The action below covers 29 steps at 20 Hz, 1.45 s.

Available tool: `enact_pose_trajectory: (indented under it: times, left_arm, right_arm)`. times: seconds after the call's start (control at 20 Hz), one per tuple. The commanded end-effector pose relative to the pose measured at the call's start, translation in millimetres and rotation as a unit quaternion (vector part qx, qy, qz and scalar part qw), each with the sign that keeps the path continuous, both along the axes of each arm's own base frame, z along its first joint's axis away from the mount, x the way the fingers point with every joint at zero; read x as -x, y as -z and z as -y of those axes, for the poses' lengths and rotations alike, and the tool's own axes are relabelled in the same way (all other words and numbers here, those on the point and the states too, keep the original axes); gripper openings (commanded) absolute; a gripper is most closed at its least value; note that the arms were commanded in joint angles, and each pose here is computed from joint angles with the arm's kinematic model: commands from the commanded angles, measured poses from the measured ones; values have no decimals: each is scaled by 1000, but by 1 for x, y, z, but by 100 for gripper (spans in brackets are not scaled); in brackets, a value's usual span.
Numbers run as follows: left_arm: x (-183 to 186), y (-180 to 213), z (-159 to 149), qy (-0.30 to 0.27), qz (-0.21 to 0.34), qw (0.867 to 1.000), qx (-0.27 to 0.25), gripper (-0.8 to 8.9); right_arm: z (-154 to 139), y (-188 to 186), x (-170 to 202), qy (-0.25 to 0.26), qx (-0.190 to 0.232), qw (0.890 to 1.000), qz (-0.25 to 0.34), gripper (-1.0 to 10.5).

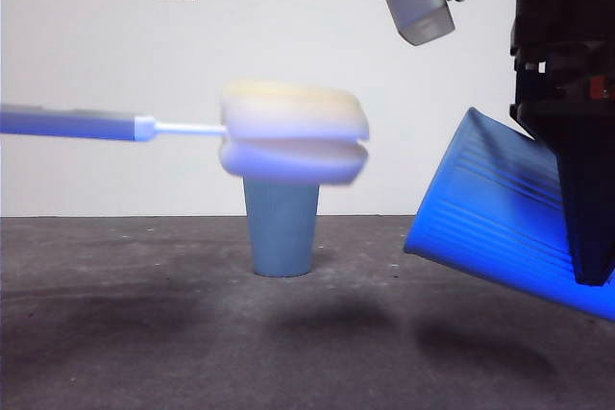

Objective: Pick up the cup brush,pick up the cup,insert the brush into the cup,clean the cup,put the cup brush back,put the cup back to the fixed position on the table

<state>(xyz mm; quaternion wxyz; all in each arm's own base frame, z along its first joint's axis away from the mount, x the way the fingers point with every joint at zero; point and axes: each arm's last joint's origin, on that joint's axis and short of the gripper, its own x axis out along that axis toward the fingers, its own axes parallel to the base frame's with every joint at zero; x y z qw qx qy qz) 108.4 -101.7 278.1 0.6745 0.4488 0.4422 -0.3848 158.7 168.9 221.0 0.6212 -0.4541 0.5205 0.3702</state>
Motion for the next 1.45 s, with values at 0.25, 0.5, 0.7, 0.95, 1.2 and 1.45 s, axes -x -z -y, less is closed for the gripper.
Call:
enact_pose_trajectory:
  times: [0.25, 0.5, 0.7, 0.95, 1.2, 1.45]
  left_arm:
    - [-3, 12, 23, 45, -10, 999, -29, -9]
    - [-6, 17, 34, 59, -10, 998, -31, -9]
    - [-5, 23, 41, 70, -20, 996, -41, -9]
    - [-9, 31, 55, 76, -23, 996, -39, -9]
    - [-14, 33, 62, 68, -12, 997, -19, -9]
    - [-12, 34, 58, 56, -25, 998, -35, -9]
  right_arm:
    - [-10, 0, 10, -56, 37, 998, 15, -17]
    - [-29, 14, 16, -91, 76, 993, 15, -17]
    - [-50, 14, 12, -115, 88, 989, 28, -17]
    - [-84, 0, 2, -138, 68, 987, 48, -17]
    - [-111, 11, 8, -177, 79, 980, 42, -17]
    - [-114, 16, 10, -176, 85, 980, 37, -17]
